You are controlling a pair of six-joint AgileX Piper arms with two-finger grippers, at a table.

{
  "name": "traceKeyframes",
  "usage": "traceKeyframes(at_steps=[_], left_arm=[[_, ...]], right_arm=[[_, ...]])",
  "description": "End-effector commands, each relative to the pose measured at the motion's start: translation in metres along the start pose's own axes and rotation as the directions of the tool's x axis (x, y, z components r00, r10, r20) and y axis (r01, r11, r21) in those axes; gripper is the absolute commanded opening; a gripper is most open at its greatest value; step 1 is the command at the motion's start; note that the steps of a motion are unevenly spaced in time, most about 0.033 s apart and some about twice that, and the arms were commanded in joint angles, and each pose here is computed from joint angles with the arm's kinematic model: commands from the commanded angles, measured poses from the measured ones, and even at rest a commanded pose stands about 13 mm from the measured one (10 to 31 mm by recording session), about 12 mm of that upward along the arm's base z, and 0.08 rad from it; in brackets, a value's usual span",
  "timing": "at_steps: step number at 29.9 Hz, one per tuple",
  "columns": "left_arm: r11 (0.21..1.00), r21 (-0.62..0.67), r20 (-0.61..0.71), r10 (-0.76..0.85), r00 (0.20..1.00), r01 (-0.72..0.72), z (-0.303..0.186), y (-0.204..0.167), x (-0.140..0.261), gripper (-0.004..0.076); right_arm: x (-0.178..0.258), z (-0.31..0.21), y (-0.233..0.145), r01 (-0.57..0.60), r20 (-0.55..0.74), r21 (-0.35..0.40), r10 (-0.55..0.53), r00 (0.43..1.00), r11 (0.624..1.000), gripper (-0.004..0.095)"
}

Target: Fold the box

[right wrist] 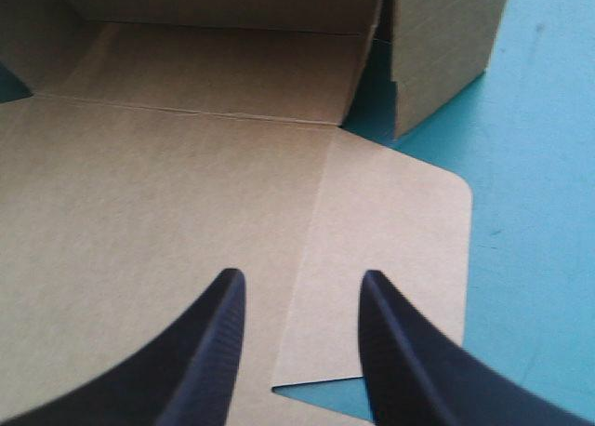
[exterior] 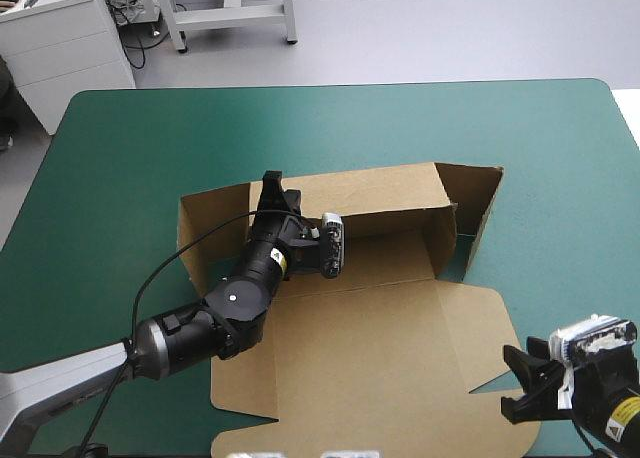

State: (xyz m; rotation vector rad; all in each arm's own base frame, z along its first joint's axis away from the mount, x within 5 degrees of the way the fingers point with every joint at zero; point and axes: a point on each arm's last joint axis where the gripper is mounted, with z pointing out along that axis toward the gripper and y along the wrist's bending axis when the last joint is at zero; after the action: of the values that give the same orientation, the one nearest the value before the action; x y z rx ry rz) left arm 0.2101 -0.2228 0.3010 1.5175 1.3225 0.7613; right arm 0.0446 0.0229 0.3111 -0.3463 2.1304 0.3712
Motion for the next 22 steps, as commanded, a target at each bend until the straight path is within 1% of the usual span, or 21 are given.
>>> traceKeyframes(at_steps=[1,3,5,6,8,10,12,14,16,19,22], left_arm=[[0.999,-0.038,0.036,-0.012,0.999,0.013,-0.007,0.011,-0.004,-0.0032],[0.999,-0.038,0.036,-0.012,0.999,0.013,-0.007,0.011,-0.004,-0.0032],[0.999,-0.038,0.036,-0.012,0.999,0.013,-0.007,0.011,-0.004,-0.0032],[0.999,-0.038,0.036,-0.012,0.999,0.013,-0.007,0.011,-0.004,-0.0032],[0.999,-0.038,0.036,-0.012,0.999,0.013,-0.007,0.011,-0.004,-0.0032],[0.999,-0.038,0.036,-0.012,0.999,0.013,-0.007,0.011,-0.004,-0.0032],[0.999,-0.04,0.032,-0.012,0.999,0.013,-0.007,0.011,-0.004,-0.0032],[0.999,-0.042,0.026,-0.012,1.0,0.013,-0.007,0.011,-0.003,-0.0032],[0.999,-0.042,0.026,-0.012,1.0,0.013,-0.007,0.011,-0.003,-0.0032],[0.999,-0.042,0.026,-0.012,1.0,0.013,-0.007,0.011,-0.003,-0.0032],[0.999,-0.042,0.026,-0.012,1.0,0.013,-0.007,0.011,-0.003,-0.0032]], right_arm=[[-0.035,0.004,-0.003,-0.032,0.072,0.078,0.027,0.997,0.996,0.057],[-0.054,0.009,-0.006,-0.043,0.067,0.148,0.034,0.997,0.988,0.069],[-0.072,0.015,-0.008,-0.04,0.039,0.213,0.032,0.999,0.976,0.0751],[-0.082,0.019,-0.009,-0.022,0.015,0.247,0.019,1.0,0.969,0.0758],[-0.104,0.026,-0.009,0.009,-0.006,0.289,-0.008,1.0,0.957,0.0757],[-0.126,0.038,-0.008,0.037,0.006,0.307,-0.041,0.999,0.951,0.0757],[-0.15,0.046,-0.005,0.052,0.046,0.311,-0.069,0.997,0.949,0.0757],[-0.171,0.052,-0.002,0.056,0.063,0.318,-0.08,0.995,0.947,0.0757],[-0.19,0.057,0.0,0.064,0.056,0.329,-0.087,0.995,0.942,0.0757],[-0.218,0.073,-0.006,0.079,-0.002,0.375,-0.084,0.996,0.924,0.0737],[-0.24,0.095,-0.024,0.059,-0.074,0.377,-0.034,0.997,0.924,0.0722]])
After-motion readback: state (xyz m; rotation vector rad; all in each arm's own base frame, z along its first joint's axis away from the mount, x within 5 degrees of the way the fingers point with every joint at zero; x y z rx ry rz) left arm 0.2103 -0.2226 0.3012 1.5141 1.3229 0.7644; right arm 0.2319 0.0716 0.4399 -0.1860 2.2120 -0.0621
